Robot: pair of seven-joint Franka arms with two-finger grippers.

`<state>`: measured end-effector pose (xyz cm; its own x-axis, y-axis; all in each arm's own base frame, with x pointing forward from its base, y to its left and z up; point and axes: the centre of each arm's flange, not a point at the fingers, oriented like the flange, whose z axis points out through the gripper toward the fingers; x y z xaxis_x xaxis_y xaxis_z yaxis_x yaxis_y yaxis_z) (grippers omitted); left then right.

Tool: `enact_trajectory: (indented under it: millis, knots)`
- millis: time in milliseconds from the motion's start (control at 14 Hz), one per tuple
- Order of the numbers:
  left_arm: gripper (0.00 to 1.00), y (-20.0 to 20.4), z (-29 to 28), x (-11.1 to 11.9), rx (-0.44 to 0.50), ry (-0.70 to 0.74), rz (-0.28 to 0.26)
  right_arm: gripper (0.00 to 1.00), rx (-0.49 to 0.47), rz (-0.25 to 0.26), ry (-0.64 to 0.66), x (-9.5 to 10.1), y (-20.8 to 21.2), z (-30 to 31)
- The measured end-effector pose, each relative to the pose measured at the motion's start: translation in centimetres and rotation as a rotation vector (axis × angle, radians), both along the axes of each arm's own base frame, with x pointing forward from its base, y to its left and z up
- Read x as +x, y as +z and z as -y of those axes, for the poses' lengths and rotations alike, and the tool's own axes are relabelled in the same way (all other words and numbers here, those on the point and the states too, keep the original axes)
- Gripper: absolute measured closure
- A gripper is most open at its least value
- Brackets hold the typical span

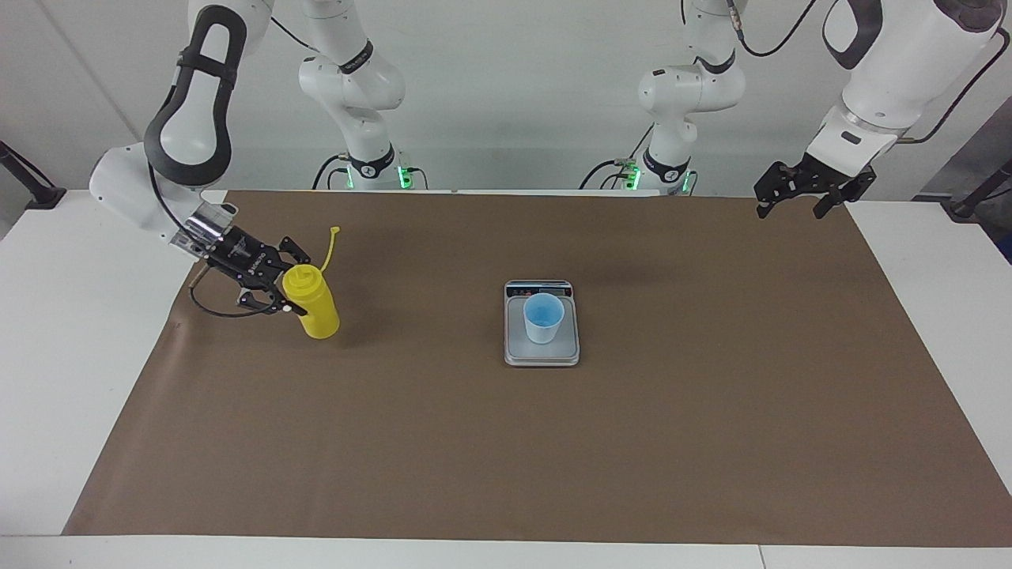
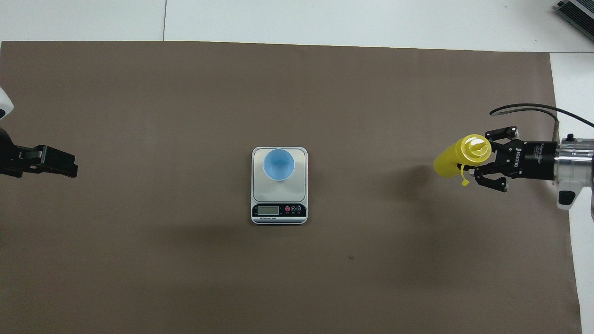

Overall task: Pour seasoning into cup on scale with both arms
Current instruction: 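Set the yellow bottle down on the table and open the right gripper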

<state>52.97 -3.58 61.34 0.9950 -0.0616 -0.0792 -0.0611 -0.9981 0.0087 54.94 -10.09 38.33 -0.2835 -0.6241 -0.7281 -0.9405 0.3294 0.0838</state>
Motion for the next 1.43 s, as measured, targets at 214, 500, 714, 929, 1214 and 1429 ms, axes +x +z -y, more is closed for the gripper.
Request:
enact_trajectory:
  millis: [214,500,714,929,1214,1429]
  knots:
    - [0.0,0.0,0.0,0.0,0.0,0.0,0.0,0.48,0.004,0.009,0.037,-0.7,-1.9,0.0]
    - [0.0,0.0,0.0,0.0,0.0,0.0,0.001,0.48,0.007,0.005,0.062,-1.4,-3.5,-0.1]
    - [0.0,0.0,0.1,0.0,0.0,-0.002,0.001,0.48,0.01,-0.007,0.065,-1.4,-4.3,-0.1]
    - [0.0,0.0,0.1,0.0,0.0,-0.002,0.001,0.48,0.011,-0.009,0.074,-1.6,-4.6,-0.3]
    - [0.0,0.1,0.2,0.0,0.0,-0.003,0.001,0.41,0.0,0.006,0.085,-1.8,-5.0,-0.4]
    - [0.0,0.0,0.2,0.0,0.0,-0.003,0.001,0.13,-0.005,0.029,0.105,-1.8,-5.0,-0.3]
